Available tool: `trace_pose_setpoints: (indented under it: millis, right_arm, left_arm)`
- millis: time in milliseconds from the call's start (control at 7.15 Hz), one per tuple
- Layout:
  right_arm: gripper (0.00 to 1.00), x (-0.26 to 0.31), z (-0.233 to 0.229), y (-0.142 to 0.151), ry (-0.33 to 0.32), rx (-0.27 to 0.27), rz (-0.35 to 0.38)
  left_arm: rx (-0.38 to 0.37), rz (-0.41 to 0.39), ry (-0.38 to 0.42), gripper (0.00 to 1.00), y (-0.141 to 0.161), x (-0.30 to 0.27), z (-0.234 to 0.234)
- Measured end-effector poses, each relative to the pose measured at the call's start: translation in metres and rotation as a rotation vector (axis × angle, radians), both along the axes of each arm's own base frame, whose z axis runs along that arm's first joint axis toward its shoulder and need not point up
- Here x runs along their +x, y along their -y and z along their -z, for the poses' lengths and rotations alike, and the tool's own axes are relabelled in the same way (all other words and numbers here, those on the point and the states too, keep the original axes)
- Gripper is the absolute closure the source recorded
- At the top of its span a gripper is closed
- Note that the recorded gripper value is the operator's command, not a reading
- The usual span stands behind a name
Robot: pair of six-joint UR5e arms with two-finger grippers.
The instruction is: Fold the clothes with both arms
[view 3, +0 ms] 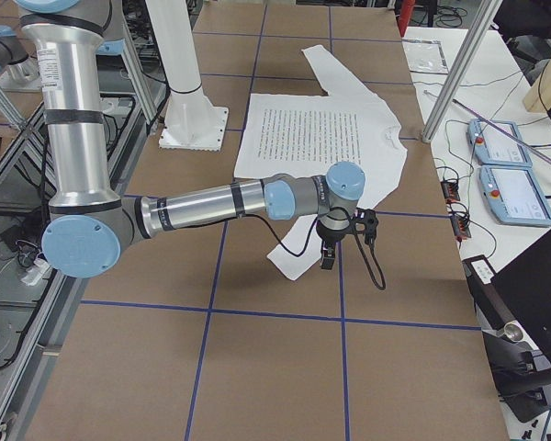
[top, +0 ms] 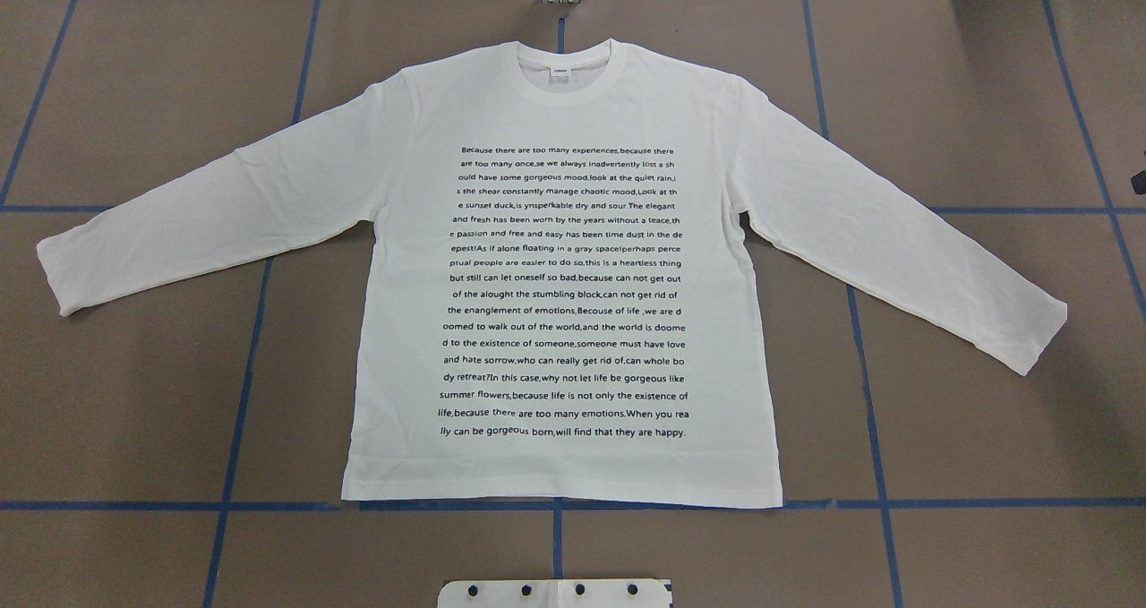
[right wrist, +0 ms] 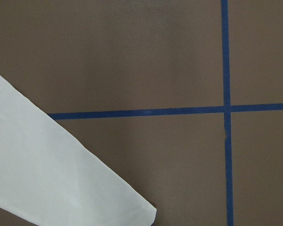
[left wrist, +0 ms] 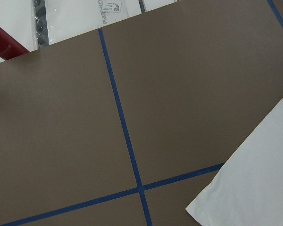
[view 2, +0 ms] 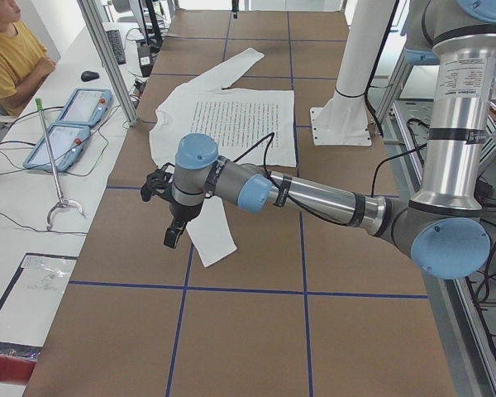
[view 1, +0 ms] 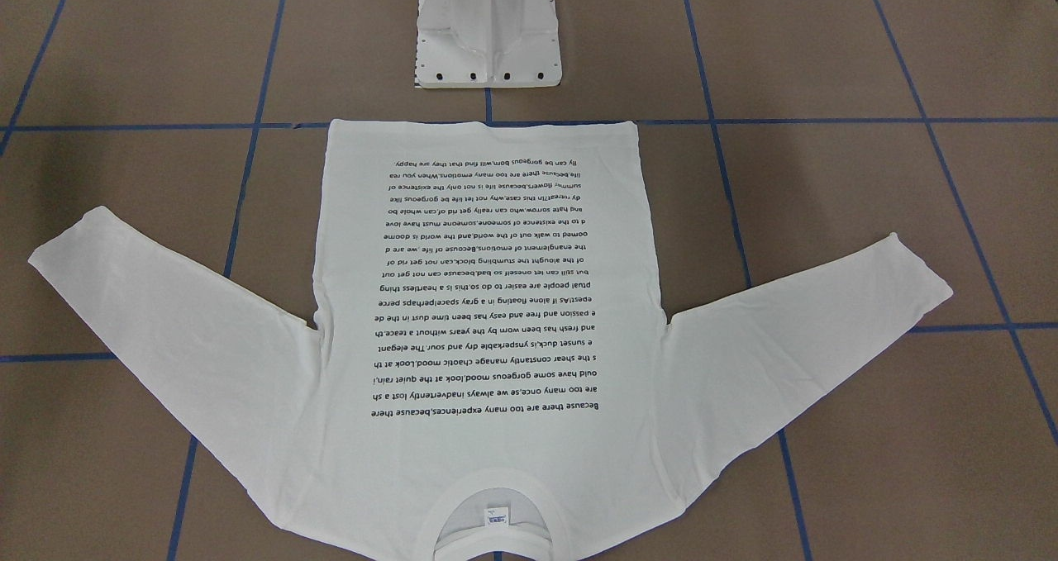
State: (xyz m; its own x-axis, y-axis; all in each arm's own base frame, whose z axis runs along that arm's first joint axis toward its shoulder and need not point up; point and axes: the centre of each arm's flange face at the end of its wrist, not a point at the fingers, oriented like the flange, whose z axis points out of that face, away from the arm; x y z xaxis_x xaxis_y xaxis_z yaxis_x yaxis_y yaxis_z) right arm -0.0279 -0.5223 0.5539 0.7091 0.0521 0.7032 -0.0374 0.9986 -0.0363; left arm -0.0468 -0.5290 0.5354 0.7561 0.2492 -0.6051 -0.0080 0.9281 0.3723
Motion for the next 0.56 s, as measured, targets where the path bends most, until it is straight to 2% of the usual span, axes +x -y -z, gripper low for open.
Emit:
trace_pose_setpoints:
  millis: [560]
  right_arm:
    - [0.0,-0.001,0.0,0.0,-0.017,0.018,0.006]
  left_arm:
    - [-0.014,-0.051,-0.031,0.0,-0.009,0.008,-0.026]
